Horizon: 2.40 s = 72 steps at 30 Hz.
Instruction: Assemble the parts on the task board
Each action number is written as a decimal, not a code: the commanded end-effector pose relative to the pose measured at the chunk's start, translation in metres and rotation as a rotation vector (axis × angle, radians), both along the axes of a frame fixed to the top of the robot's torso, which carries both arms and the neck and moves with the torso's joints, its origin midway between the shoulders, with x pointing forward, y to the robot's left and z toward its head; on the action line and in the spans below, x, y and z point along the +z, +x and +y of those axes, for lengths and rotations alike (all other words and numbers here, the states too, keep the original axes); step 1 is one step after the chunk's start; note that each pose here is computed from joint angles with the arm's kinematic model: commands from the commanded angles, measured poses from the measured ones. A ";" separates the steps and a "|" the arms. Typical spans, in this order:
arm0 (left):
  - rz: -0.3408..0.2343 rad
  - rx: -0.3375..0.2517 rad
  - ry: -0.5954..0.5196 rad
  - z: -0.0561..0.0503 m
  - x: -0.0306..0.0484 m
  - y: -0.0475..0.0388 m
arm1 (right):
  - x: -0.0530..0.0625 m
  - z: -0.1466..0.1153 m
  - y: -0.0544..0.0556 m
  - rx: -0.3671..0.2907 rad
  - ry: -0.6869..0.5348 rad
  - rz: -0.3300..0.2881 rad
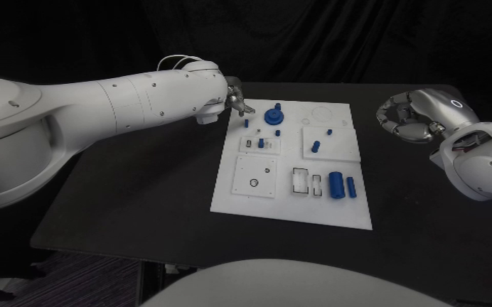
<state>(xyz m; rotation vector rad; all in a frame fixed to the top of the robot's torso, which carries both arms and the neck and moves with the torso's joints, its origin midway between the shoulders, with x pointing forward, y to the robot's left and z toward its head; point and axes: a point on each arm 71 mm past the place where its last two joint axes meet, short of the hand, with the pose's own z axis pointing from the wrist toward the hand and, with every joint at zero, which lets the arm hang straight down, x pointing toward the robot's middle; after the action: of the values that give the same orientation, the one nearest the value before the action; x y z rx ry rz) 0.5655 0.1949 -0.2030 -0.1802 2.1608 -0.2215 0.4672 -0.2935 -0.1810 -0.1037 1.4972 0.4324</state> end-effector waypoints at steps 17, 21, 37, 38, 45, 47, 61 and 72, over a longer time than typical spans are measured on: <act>0.040 0.002 0.025 0.001 -0.0103 0.0011 | 0.000 -0.001 0.000 -0.007 -0.002 -0.007; 0.043 0.001 0.025 0.002 -0.0115 0.0013 | 0.000 -0.001 0.000 -0.007 -0.003 -0.006; 0.063 -0.013 0.030 -0.001 -0.0152 0.0007 | -0.001 -0.001 0.001 -0.006 -0.004 -0.004; 0.064 -0.014 0.030 -0.002 -0.0154 0.0006 | -0.001 -0.001 0.001 -0.006 -0.004 -0.004; 0.071 -0.017 0.033 -0.003 -0.0169 0.0005 | -0.001 0.000 0.001 -0.005 -0.004 -0.003; 0.073 -0.017 0.034 -0.003 -0.0174 0.0005 | -0.001 0.000 0.001 -0.004 -0.004 -0.003; 0.091 -0.028 0.039 -0.008 -0.0218 0.0004 | -0.001 0.001 0.001 -0.003 -0.005 0.000; 0.090 -0.030 0.035 -0.008 -0.0237 0.0013 | -0.001 0.001 0.001 -0.004 -0.005 0.001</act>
<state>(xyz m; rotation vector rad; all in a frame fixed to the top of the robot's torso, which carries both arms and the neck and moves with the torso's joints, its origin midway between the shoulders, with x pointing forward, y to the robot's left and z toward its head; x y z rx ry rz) 0.5675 0.1899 -0.2253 -0.1613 2.2470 -0.1772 0.4681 -0.2925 -0.1814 -0.1061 1.4985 0.4331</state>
